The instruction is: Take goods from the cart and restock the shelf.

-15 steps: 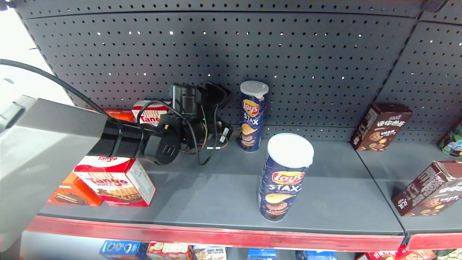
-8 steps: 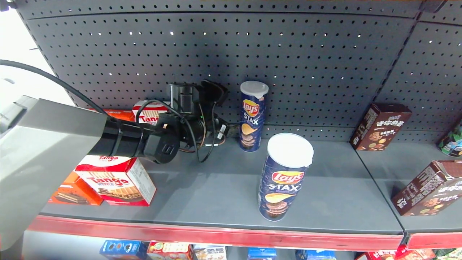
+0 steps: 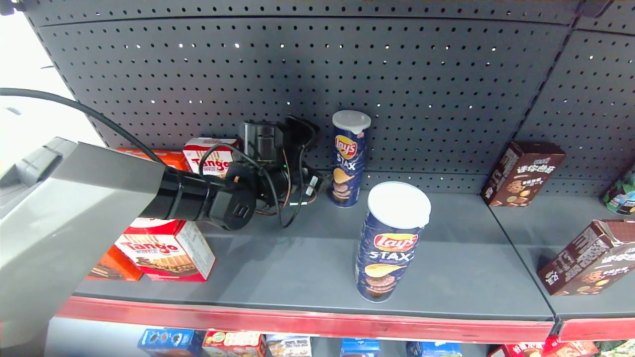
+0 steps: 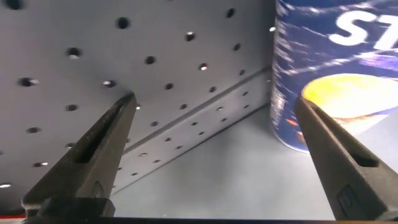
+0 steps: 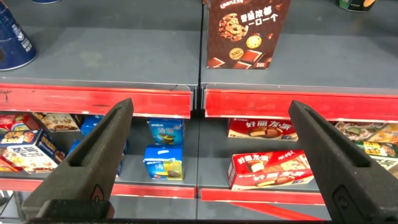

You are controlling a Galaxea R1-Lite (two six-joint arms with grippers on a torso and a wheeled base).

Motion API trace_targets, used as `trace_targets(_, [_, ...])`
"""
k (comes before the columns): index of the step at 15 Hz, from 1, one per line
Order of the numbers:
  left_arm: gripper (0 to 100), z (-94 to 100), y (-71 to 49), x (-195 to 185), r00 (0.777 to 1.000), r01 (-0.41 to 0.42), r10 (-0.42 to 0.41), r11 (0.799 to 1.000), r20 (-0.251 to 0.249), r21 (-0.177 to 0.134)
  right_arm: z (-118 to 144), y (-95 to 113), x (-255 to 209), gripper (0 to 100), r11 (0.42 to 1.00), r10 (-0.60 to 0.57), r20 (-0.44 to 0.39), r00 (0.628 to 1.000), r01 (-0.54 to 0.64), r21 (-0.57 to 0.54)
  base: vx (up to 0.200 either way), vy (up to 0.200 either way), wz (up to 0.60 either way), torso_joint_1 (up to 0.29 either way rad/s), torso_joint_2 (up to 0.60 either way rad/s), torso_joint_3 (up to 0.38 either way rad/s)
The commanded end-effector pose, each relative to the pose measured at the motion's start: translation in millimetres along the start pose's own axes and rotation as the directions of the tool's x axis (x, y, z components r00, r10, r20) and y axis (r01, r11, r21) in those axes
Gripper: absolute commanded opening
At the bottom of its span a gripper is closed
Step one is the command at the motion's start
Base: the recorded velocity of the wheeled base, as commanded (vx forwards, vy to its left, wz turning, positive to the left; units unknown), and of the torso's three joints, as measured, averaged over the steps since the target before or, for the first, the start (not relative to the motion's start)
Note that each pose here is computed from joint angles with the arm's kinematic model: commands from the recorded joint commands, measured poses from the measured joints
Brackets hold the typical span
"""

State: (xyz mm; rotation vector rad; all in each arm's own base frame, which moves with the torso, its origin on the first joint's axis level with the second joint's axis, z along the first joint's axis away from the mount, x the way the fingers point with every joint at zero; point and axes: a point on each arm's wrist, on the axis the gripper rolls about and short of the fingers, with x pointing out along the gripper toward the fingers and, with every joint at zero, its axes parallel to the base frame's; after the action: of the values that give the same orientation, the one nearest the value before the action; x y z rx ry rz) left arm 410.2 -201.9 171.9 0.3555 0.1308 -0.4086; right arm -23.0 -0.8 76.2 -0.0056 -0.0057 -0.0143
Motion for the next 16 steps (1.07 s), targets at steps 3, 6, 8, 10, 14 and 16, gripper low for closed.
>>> trace_targets(3, [100, 2.6, -13.2, -2, 1.0, 0.025, -0.025, 1.0, 0.002, -0.011, 0, 0, 0, 100, 1.0, -0.001, -0.001, 1.0, 0.001, 0.0, 0.0, 0.0, 0.0, 0.0, 0.0, 0.0])
trace_targets(6, [100, 9.9, -19.6, -6, 0.999, 0.029, -0.029, 1.0, 0.018, -0.012, 0, 0, 0, 100, 1.0, 0.0, -0.001, 1.0, 0.0, 0.0, 0.0, 0.0, 0.0, 0.0, 0.0, 0.0])
trace_targets(8, [100, 29.9, -19.1, -26, 0.997, -0.011, 0.012, 1.0, 0.073, -0.021, 0, 0, 0, 100, 1.0, 0.0, -0.001, 1.0, 0.0, 0.0, 0.0, 0.0, 0.0, 0.0, 0.0, 0.0])
trace_targets(10, [100, 33.5, -15.5, -34, 0.995, -0.065, 0.067, 0.997, 0.074, -0.032, 0, 0, 0, 100, 1.0, -0.001, -0.001, 1.0, 0.001, 0.0, 0.0, 0.0, 0.0, 0.0, 0.0, 0.0])
trace_targets(14, [100, 23.4, -11.8, -35, 0.991, -0.121, 0.123, 0.991, 0.054, -0.052, 0, 0, 0, 100, 1.0, 0.0, -0.001, 1.0, 0.0, 0.0, 0.0, 0.0, 0.0, 0.0, 0.0, 0.0])
trace_targets(16, [100, 21.9, -12.0, -33, 0.988, -0.144, 0.147, 0.988, 0.047, -0.05, 0, 0, 0, 100, 1.0, 0.0, -0.001, 1.0, 0.0, 0.0, 0.0, 0.0, 0.0, 0.0, 0.0, 0.0])
